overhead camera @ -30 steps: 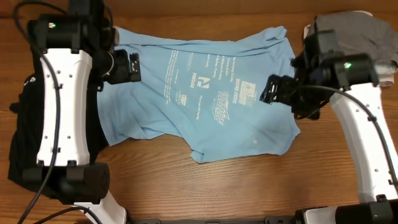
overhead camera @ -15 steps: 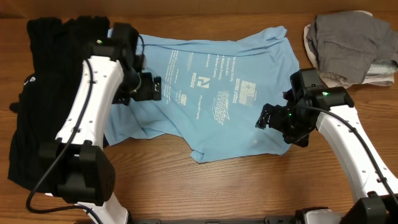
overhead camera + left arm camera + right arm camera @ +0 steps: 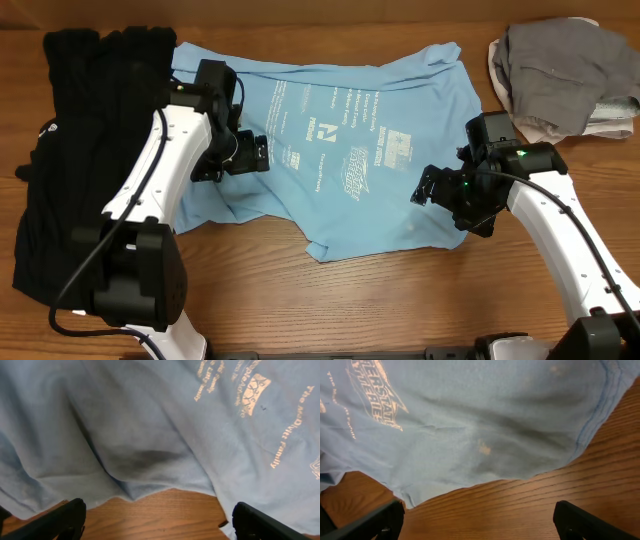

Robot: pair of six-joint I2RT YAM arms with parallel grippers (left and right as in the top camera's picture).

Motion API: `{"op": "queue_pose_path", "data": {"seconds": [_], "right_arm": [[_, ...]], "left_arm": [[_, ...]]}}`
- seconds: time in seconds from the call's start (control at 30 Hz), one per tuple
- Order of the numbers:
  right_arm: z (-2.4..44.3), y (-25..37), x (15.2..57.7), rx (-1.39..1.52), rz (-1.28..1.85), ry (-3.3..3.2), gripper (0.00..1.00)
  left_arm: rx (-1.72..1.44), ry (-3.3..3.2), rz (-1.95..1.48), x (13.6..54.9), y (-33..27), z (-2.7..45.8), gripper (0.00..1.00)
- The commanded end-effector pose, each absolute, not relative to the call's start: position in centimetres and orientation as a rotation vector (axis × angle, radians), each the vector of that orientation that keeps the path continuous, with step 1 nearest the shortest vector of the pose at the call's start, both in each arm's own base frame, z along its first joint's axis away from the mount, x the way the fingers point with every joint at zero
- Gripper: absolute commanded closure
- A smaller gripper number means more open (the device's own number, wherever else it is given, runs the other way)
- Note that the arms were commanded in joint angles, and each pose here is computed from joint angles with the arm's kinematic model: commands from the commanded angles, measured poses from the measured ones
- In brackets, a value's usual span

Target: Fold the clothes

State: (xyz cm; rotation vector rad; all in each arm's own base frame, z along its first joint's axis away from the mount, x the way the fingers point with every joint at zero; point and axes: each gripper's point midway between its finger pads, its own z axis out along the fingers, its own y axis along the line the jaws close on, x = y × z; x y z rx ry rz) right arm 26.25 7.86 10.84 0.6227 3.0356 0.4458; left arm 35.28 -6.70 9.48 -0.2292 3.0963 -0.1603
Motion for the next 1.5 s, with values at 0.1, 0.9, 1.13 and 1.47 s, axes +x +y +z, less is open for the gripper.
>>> {"op": "queue_pose_path", "data": {"seconds": [0.1, 0.9, 1.13, 1.47], "right_arm": [[8.4, 6.4, 24.2, 0.842, 0.313, 3.036, 0.04], [1.5, 7.2, 21.9, 0.967, 0.416, 3.010, 0.48], [0.7, 6.5, 22.3, 0.958, 0.370, 2.972, 0.72], [3.7, 4.8, 24.3, 0.928, 0.225, 2.922, 0.96]], "left_arm": [[-0.294, 3.117, -0.153, 33.8, -6.8, 7.8, 0.08], [-0.384, 3.193, -0.036, 30.7, -5.4, 4.1, 0.15], [-0.384, 3.186, -0.040, 30.7, -5.4, 3.6, 0.14], [-0.382, 3.182, -0.040, 30.8, -5.4, 3.6, 0.14]]}}
